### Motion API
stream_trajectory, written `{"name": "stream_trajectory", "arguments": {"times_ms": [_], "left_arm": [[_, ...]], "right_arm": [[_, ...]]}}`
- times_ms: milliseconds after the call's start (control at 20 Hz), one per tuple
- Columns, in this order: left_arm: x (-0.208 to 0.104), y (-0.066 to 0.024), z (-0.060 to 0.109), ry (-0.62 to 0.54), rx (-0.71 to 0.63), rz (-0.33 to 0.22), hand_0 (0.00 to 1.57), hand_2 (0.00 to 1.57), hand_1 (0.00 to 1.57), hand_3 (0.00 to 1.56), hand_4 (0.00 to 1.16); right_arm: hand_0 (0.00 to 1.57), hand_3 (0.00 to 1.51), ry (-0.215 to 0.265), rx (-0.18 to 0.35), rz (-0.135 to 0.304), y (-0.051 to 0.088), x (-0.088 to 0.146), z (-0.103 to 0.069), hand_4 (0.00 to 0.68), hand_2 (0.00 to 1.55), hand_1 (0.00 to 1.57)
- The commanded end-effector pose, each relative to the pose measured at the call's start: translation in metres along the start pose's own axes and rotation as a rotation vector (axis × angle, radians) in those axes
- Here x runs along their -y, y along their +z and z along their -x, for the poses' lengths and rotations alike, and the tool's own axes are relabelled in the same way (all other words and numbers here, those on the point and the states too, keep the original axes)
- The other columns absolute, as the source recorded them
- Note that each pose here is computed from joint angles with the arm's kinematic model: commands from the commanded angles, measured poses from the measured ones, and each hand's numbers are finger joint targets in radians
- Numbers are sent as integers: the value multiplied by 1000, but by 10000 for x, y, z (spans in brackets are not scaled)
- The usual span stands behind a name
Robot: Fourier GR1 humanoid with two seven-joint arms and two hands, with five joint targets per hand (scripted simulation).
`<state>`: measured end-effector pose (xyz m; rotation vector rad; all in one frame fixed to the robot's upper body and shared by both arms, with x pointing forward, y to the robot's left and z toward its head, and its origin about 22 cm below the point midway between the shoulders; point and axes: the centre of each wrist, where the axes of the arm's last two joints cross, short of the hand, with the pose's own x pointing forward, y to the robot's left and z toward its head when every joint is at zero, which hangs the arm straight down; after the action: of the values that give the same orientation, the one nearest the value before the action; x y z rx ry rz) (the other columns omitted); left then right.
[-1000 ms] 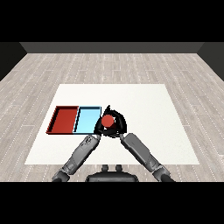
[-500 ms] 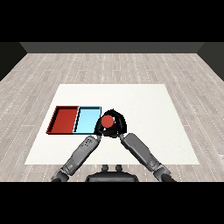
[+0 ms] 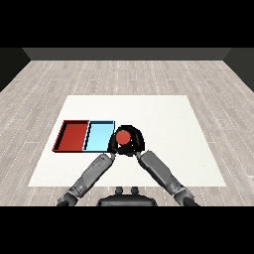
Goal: Pick the red can and put it in the red box
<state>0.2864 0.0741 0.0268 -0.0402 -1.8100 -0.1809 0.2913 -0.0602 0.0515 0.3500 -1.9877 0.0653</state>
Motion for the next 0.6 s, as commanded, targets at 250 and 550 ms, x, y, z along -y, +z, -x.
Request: {"name": "stream_trajectory", "arguments": {"times_ms": [250, 550], "left_arm": [[102, -74, 20, 62, -13, 10, 1571, 1528, 1571, 1424, 885], [157, -35, -57, 71, 16, -1, 1571, 1569, 1571, 1491, 1140]], "right_arm": [[1516, 1396, -21, 30, -7, 85, -38, -129, 549, 1459, 1516], [763, 0, -76, 14, -50, -9, -102, -17, 0, 612, 763]]}}
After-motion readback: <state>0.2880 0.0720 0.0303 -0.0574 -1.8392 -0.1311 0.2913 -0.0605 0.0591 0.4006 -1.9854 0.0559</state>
